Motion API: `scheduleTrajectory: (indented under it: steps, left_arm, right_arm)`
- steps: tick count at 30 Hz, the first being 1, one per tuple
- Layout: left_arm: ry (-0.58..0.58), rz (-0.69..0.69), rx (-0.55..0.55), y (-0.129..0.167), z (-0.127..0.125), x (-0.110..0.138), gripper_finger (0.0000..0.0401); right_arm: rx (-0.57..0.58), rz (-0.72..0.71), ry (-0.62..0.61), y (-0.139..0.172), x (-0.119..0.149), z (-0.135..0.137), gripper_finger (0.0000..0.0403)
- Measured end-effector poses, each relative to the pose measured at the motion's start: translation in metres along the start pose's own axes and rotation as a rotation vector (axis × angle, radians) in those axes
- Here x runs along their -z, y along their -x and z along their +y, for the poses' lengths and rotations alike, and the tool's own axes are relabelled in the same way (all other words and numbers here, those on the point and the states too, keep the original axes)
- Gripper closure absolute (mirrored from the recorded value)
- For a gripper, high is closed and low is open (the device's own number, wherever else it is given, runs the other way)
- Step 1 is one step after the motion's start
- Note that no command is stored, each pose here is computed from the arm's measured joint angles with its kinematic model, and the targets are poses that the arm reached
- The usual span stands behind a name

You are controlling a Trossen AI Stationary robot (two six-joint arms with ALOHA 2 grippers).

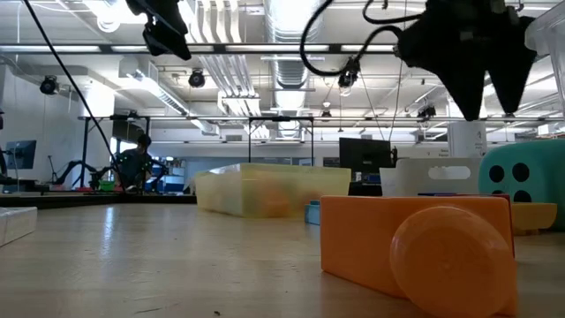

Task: Pick & Place Toys
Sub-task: Put the blue dice into the transparent bin

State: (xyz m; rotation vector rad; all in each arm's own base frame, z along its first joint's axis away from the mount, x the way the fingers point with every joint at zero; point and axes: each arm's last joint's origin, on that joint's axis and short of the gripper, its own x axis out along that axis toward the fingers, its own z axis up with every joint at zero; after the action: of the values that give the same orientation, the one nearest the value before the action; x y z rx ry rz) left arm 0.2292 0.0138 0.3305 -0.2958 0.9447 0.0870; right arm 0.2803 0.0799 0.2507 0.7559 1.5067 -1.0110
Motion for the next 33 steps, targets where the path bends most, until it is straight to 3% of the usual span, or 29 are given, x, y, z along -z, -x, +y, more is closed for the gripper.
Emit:
scheduleTrajectory:
  steps: [7,33]
  left_arm:
    - [0.0,0.0,0.0,0.0,0.0,0.0,0.0161]
    - [0.0,0.001,0.0,0.0,0.0,0.0,0.0161]
  right_arm:
    - [0.05,0.001,-0.015,-0.007,0.009,-0.01,0.003]
    - [-0.062,-0.021,-0.047,-0.043,0.017,-0.03,0.003]
